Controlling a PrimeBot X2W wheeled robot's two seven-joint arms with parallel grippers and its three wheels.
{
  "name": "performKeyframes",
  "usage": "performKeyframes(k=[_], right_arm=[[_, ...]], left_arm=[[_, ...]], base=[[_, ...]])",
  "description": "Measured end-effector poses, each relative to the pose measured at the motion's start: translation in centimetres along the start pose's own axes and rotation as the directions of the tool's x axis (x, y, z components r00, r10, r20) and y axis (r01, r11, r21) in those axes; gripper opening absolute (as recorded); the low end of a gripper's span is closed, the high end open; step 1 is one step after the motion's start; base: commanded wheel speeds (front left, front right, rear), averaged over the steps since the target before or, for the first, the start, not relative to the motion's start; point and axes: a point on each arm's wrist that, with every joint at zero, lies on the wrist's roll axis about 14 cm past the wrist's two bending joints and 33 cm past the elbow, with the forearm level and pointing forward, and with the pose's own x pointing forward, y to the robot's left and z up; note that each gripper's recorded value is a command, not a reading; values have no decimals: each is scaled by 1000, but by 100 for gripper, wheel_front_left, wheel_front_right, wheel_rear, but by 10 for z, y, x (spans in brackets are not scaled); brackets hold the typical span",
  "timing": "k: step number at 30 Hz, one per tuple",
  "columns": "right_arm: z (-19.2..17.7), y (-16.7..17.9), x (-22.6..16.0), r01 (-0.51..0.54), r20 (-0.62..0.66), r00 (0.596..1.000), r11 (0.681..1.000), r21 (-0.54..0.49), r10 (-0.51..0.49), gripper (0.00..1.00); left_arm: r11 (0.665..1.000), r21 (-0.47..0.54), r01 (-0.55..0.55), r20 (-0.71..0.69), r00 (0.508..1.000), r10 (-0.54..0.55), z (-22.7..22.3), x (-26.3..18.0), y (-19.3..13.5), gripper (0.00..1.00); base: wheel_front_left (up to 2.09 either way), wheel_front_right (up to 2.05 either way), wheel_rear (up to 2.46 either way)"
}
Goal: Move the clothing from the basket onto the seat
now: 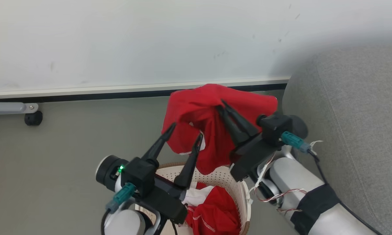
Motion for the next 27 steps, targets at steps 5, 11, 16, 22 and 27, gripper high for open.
performKeyframes(k=[5,11,16,22,27], right_arm=[[-4,-29,-8,73,-16,997,997,-21,-74,0],[-4,-49,-14,128,-15,992,992,-22,-129,0],[-4,-65,-21,177,-13,984,984,-22,-177,0],[-5,-88,-33,245,-16,969,969,-25,-246,0],[-8,-109,-48,317,-23,948,948,-26,-318,0]], left_arm=[[999,3,39,-48,998,-39,-14,-1,-12,100],[997,0,74,-104,992,-73,-31,-5,-21,100],[996,0,92,-139,986,-91,-42,-7,-24,100],[992,4,124,-145,982,-122,-46,-1,-28,100],[987,-3,161,-156,975,-160,-51,5,-35,100]], base=[[0,0,0],[0,0,0],[0,0,0],[0,0,0],[0,0,0]])
